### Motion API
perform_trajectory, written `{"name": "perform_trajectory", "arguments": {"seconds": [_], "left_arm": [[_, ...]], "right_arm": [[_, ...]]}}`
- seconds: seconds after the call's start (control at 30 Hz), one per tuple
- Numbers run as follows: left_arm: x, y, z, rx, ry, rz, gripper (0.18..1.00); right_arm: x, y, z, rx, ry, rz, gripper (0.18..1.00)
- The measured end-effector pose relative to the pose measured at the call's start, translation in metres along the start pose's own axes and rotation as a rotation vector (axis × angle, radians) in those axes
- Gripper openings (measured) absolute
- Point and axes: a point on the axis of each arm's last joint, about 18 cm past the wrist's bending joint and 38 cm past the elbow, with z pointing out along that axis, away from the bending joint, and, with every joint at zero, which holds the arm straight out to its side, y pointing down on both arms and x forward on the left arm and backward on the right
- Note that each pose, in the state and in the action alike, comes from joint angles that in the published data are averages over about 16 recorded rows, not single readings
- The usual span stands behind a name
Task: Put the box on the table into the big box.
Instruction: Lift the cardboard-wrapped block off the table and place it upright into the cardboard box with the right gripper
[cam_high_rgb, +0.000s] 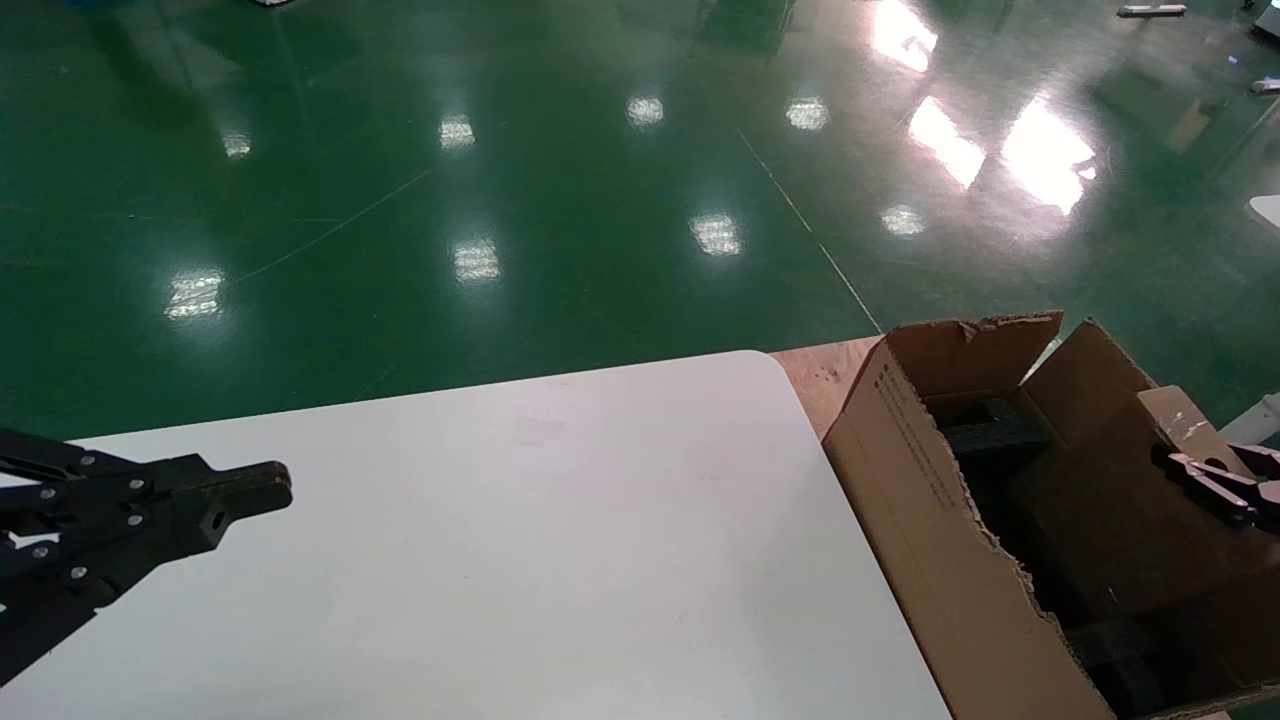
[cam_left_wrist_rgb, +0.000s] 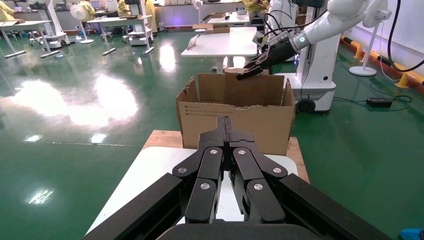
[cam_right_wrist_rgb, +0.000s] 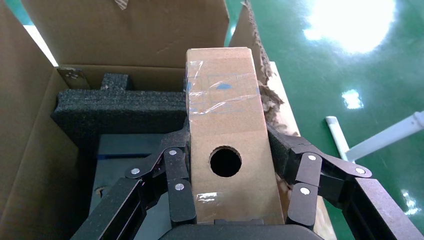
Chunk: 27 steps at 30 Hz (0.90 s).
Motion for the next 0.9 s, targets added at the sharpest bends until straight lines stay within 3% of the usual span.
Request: {"name": "perform_trajectory", "arguments": {"seconds": [0.63,0.9], "left_arm": [[0.0000,0.0000,0.0000,0.000,0.000,0.000,0.218],[-0.0001,0.0001,0.0000,0.000,-0.001,0.000,0.301]], "right_arm": [[0.0062,0.0050,-0.0027,-0.024,0.023,0.025,0.478],[0.0074,0.0057,-0.0034,-0.030,0.027,0.026,0.519]]}}
